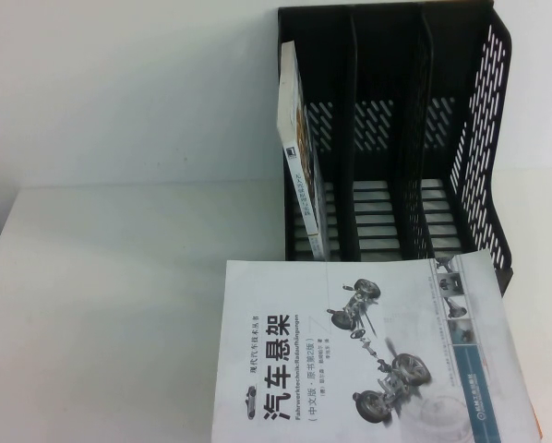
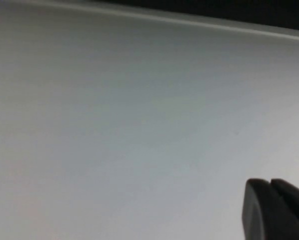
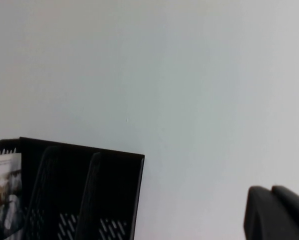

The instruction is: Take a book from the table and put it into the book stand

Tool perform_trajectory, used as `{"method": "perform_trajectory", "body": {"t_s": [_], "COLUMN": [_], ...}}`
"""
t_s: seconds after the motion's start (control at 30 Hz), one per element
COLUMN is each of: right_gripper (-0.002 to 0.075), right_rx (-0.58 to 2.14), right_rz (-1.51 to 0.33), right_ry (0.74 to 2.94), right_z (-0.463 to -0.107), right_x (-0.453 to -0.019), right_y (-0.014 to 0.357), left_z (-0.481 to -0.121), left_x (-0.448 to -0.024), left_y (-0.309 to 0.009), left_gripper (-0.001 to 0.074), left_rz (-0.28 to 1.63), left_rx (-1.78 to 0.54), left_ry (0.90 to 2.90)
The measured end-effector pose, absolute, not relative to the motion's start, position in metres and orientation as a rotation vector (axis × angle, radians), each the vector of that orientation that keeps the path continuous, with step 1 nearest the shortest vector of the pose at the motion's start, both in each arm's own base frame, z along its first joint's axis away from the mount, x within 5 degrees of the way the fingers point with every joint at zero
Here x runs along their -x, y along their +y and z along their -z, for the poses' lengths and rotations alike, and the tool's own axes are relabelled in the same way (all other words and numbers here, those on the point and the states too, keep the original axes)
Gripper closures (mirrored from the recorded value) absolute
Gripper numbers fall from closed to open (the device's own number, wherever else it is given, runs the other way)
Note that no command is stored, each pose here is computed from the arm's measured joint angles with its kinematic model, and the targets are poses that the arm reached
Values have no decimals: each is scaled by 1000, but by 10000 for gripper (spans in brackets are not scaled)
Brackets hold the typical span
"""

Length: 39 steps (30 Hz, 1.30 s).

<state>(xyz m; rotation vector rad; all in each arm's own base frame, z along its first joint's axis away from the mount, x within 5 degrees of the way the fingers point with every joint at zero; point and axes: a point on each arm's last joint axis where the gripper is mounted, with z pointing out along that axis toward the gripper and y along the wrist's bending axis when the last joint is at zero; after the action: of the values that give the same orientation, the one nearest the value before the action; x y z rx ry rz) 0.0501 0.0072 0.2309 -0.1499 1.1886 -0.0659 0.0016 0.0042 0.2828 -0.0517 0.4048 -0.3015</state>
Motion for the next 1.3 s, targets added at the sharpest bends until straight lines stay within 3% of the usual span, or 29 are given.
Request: {"method": "perform_trajectory", "body": {"t_s": [0.07,0.2,0.3,0.6,0.77,0.93,1.3], "right_gripper": [728,728,728,728,728,728,728], "right_rx": [109,45,25,-24,-106,-205,-73], "right_rz": [35,8,27,52,-84,-341,-674], "right_ry": [1195,1298,1396,1687,1935,2191,2527], "right_z": [-231,-232,-246,-289,-305,-304,-257], "right_x": [-50,-51,-48,-51,-78,-113,-172], "right_y": [6,2,0,-5,1,16,42], "left_z": [-279,-289,-302,-345,-339,-323,-302], "left_x": [-10,-30,-30,-51,-81,-108,-144], "left_y": [12,9,-3,-20,-20,-25,-49], "left_gripper": [738,738,738,738,738,738,738], "left_rz": [422,584,524,388,284,350,778], "left_rx": [188,324,200,-37,-73,43,348], "left_ry": [493,891,1177,1680,1865,1999,2173]}}
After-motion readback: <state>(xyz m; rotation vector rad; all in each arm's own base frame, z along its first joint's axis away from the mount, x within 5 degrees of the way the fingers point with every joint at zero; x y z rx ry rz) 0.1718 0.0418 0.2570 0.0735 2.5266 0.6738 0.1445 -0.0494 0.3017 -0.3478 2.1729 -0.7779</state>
